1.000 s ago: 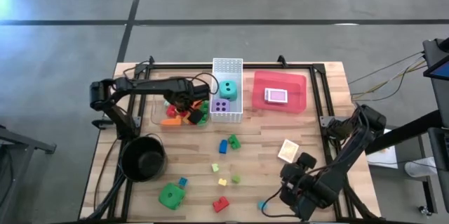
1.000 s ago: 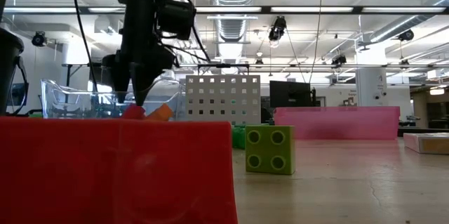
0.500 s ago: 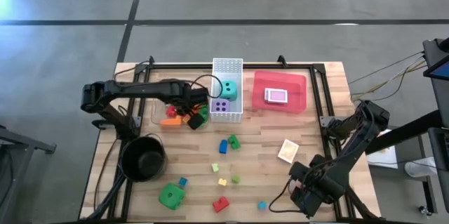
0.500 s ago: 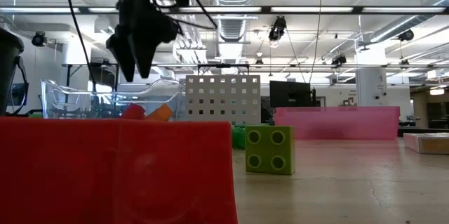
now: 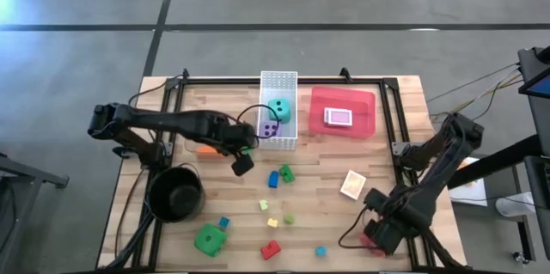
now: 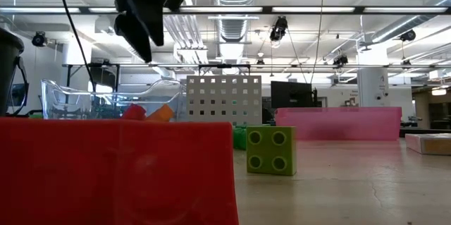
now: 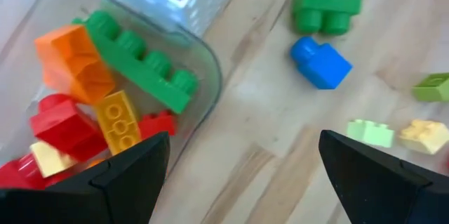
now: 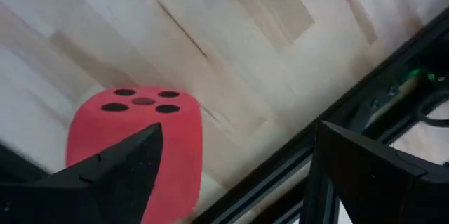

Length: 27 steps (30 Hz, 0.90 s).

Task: Pick & Place Toys
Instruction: Put the red dice into the white bin

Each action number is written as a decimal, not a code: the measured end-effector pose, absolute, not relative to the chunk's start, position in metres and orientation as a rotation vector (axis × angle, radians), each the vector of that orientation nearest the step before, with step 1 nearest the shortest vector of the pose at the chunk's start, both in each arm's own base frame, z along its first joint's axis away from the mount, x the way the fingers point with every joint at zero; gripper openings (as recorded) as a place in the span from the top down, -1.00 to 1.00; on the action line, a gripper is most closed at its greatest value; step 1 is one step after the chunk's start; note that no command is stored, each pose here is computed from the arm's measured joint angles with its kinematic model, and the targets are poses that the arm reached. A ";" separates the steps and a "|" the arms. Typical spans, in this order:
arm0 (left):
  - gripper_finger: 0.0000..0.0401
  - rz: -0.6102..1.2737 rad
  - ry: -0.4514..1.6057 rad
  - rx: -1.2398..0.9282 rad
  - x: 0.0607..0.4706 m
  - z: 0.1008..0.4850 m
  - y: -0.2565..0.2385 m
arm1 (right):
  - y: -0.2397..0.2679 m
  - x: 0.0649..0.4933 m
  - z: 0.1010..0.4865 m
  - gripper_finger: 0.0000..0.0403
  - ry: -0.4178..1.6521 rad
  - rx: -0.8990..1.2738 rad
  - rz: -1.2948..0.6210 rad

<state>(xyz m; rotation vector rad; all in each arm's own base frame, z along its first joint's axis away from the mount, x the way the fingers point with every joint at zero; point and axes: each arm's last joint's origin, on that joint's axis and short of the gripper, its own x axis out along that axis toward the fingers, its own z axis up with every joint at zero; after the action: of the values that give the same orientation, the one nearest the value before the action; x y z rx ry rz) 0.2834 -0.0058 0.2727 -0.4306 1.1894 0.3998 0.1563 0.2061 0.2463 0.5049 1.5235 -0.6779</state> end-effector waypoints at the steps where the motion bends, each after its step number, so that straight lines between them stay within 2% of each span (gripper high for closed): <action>1: -0.82 0.393 1.183 -0.429 0.284 0.273 -0.007 | 0.203 0.153 0.249 -0.82 1.516 0.530 -0.665; 9: -0.82 0.370 1.162 -0.423 0.286 0.274 -0.012 | 0.188 0.135 0.232 -0.82 1.455 0.832 -0.415; 15: -0.82 0.368 1.162 -0.425 0.286 0.274 -0.013 | 0.176 0.117 0.209 -0.82 1.448 0.913 -0.357; 23: -0.82 0.368 1.162 -0.425 0.286 0.274 -0.013 | 0.184 0.112 0.189 -0.82 1.343 1.117 -0.107; 27: -0.82 0.367 1.159 -0.426 0.286 0.274 -0.013 | 0.190 0.114 0.178 -0.82 1.291 1.159 -0.068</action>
<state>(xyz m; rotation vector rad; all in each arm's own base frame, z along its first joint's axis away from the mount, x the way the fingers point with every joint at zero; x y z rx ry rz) 0.2864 -0.0126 0.2740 -0.4260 1.1586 0.3668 0.1137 0.1895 0.1783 1.1591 1.2914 -0.0681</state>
